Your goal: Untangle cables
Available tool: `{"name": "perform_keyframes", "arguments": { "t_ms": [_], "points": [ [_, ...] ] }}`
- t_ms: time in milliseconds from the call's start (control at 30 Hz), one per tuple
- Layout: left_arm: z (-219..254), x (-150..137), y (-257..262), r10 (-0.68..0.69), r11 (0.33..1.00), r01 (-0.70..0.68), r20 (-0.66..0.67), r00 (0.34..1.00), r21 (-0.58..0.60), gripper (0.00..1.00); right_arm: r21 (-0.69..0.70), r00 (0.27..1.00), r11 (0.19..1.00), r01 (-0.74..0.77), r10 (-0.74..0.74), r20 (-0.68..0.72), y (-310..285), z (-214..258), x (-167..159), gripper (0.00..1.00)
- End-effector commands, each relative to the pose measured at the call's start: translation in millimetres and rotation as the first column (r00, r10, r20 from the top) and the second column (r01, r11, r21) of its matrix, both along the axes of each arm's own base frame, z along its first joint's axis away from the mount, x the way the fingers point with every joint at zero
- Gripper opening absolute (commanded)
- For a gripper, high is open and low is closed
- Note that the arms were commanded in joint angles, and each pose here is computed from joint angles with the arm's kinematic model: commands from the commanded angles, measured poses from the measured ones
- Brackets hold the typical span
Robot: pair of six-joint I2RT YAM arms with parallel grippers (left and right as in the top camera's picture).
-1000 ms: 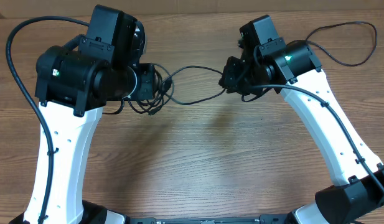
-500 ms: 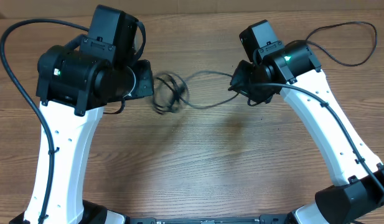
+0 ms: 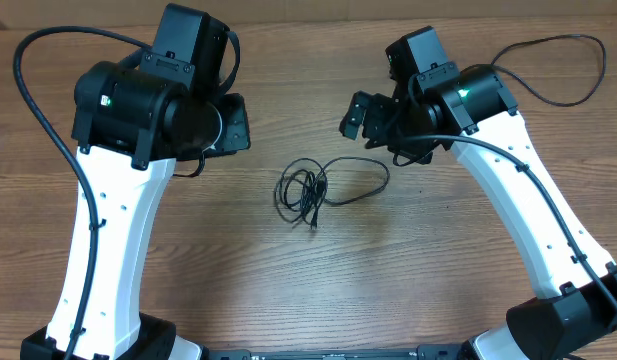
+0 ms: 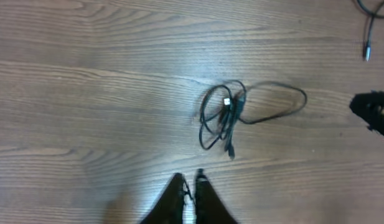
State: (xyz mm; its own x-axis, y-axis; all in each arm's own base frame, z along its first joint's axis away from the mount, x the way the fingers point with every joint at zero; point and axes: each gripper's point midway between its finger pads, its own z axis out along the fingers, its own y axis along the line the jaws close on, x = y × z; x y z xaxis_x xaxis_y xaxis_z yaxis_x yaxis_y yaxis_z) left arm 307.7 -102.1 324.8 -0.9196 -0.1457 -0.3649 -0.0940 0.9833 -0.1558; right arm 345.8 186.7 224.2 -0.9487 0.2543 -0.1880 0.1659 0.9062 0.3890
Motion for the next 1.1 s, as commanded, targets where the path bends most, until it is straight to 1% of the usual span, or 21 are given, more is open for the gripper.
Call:
{"name": "perform_keyframes", "arguments": {
  "t_ms": [0, 100, 200, 233, 300, 367, 467, 633, 767, 800, 967, 1067],
  "points": [
    [-3.1, -1.9, -8.6, -0.048, 0.998, 0.047, -0.025, 0.999, -0.035, 0.16, 0.024, 0.999, 0.999, -0.033, 0.032, 0.038, 4.0, 11.2, 2.4, 1.00],
    [-11.5, -7.5, -22.0, -0.091, 0.993, 0.084, -0.072, 0.993, -0.086, 0.26, 0.017, 0.998, 1.000, -0.022, 0.021, 0.054, 2.4, 12.0, 6.5, 1.00],
    [-30.8, -14.0, -26.1, -0.133, 0.990, 0.127, -0.132, 0.982, -0.057, 0.37, 0.020, 0.998, 1.000, -0.023, 0.022, 0.062, 3.3, 13.0, 8.2, 1.00],
    [-38.3, -15.8, -27.0, -0.145, 0.989, 0.139, -0.154, 0.977, -0.049, 0.39, 0.021, 0.998, 1.000, -0.023, 0.022, 0.063, 3.4, 13.1, 8.4, 1.00],
    [-55.9, -18.4, -29.4, -0.150, 0.989, 0.144, -0.201, 0.968, -0.044, 0.38, 0.022, 0.998, 0.999, -0.023, 0.021, 0.066, 3.7, 13.5, 9.1, 1.00],
    [-73.5, -20.8, -39.2, -0.173, 0.984, 0.160, -0.239, 0.955, -0.072, 0.36, 0.022, 0.998, 0.999, -0.023, 0.021, 0.067, 3.7, 13.5, 9.2, 1.00],
    [-100.2, -21.2, -56.8, -0.214, 0.975, 0.190, -0.266, 0.940, -0.113, 0.36, 0.000, 0.997, 1.000, -0.012, 0.012, 0.071, -0.4, 12.3, 10.2, 1.00],
    [-135.8, -17.8, -70.8, -0.225, 0.972, 0.196, -0.276, 0.934, -0.128, 0.40, -0.085, 0.997, 0.996, 0.031, -0.025, 0.076, -18.1, 7.3, 11.9, 1.00],
    [-160.7, -15.5, -74.7, -0.179, 0.980, 0.142, -0.292, 0.939, -0.142, 0.40, -0.101, 0.995, 0.992, 0.080, -0.073, 0.064, -37.7, 5.3, 16.3, 1.00],
    [-167.6, -16.0, -78.6, -0.186, 0.977, 0.145, -0.294, 0.938, -0.158, 0.40, -0.103, 0.994, 0.990, 0.099, -0.094, 0.059, -45.5, 4.7, 18.1, 1.00],
    [-198.3, -21.5, -92.0, -0.208, 0.970, 0.158, -0.297, 0.932, -0.185, 0.37, -0.121, 0.986, 0.979, 0.167, -0.166, 0.019, -74.7, -3.5, 20.1, 1.00],
    [-211.3, -22.6, -98.3, -0.199, 0.970, 0.146, -0.291, 0.936, -0.192, 0.34, -0.136, 0.985, 0.976, 0.172, -0.175, -0.010, -80.5, -15.0, 16.7, 1.00]
  ]
}}
